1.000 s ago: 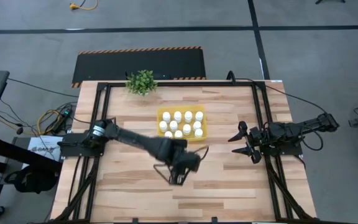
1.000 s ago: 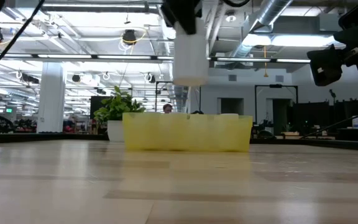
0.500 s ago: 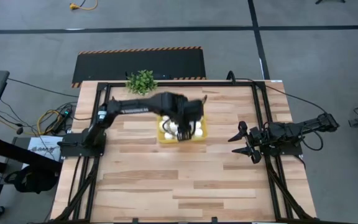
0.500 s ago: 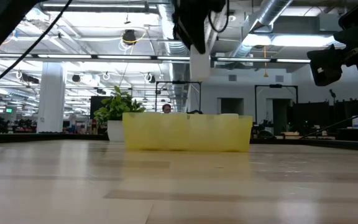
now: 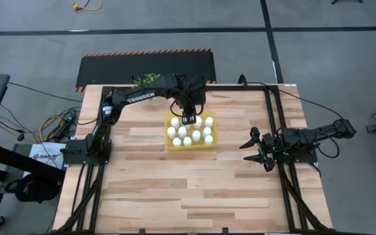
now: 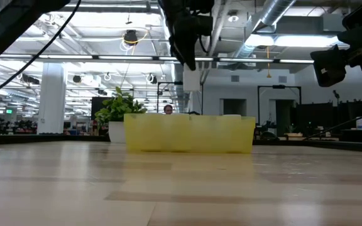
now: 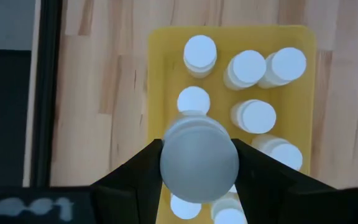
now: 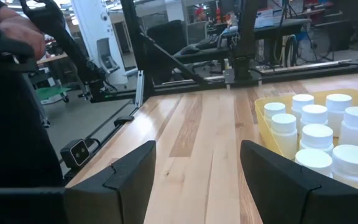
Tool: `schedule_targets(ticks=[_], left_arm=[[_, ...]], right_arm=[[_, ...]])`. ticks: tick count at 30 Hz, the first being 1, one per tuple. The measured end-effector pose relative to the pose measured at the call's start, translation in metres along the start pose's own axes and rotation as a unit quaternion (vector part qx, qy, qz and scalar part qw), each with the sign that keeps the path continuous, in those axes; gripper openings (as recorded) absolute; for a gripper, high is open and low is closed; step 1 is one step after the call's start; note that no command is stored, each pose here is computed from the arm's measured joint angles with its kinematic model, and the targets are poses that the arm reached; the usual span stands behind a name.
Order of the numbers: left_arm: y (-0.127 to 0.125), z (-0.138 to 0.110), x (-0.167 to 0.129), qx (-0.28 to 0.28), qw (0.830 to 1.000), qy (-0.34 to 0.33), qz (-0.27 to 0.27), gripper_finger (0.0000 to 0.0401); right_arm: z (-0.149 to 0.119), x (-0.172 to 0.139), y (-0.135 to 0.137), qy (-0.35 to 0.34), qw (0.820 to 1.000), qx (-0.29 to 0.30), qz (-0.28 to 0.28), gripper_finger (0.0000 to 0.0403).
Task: Pick and place pill bottles into a basket
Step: Put the white medicine bottle into the yellow bin
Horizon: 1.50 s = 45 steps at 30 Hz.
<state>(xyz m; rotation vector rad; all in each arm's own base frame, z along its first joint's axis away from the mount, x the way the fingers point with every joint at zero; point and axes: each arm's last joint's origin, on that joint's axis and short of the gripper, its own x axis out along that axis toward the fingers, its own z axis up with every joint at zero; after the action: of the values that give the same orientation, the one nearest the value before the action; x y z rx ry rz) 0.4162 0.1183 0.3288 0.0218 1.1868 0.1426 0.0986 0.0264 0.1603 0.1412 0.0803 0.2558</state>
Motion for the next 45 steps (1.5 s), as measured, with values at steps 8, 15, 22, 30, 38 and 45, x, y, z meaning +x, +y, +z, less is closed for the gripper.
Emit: schedule_targets(ticks=[8, 15, 22, 30, 38, 45], left_arm=[[-0.008, 0.0, 0.004, -0.006, 1.0, 0.007, -0.01, 0.0157], [-0.017, 0.001, 0.005, -0.007, 1.0, 0.012, 0.01, 0.0157], [-0.028, 0.004, 0.017, -0.007, 1.0, 0.023, 0.013, 0.0157], [-0.034, 0.007, 0.035, -0.01, 0.999, 0.033, -0.002, 0.0155], [-0.033, 0.009, 0.036, -0.013, 1.0, 0.024, 0.006, 0.0158], [-0.035, 0.007, 0.035, -0.022, 0.999, 0.037, 0.017, 0.0158]], right_arm=[[0.0, 0.0, 0.0, 0.0, 1.0, 0.0, 0.0, 0.0226], [0.0, 0.0, 0.0, 0.0, 1.0, 0.0, 0.0, 0.0226], [0.0, 0.0, 0.0, 0.0, 1.0, 0.0, 0.0, 0.0226], [0.0, 0.0, 0.0, 0.0, 1.0, 0.0, 0.0, 0.0226], [0.0, 0.0, 0.0, 0.0, 1.0, 0.0, 0.0, 0.0226], [0.0, 0.0, 0.0, 0.0, 1.0, 0.0, 0.0, 0.0226]])
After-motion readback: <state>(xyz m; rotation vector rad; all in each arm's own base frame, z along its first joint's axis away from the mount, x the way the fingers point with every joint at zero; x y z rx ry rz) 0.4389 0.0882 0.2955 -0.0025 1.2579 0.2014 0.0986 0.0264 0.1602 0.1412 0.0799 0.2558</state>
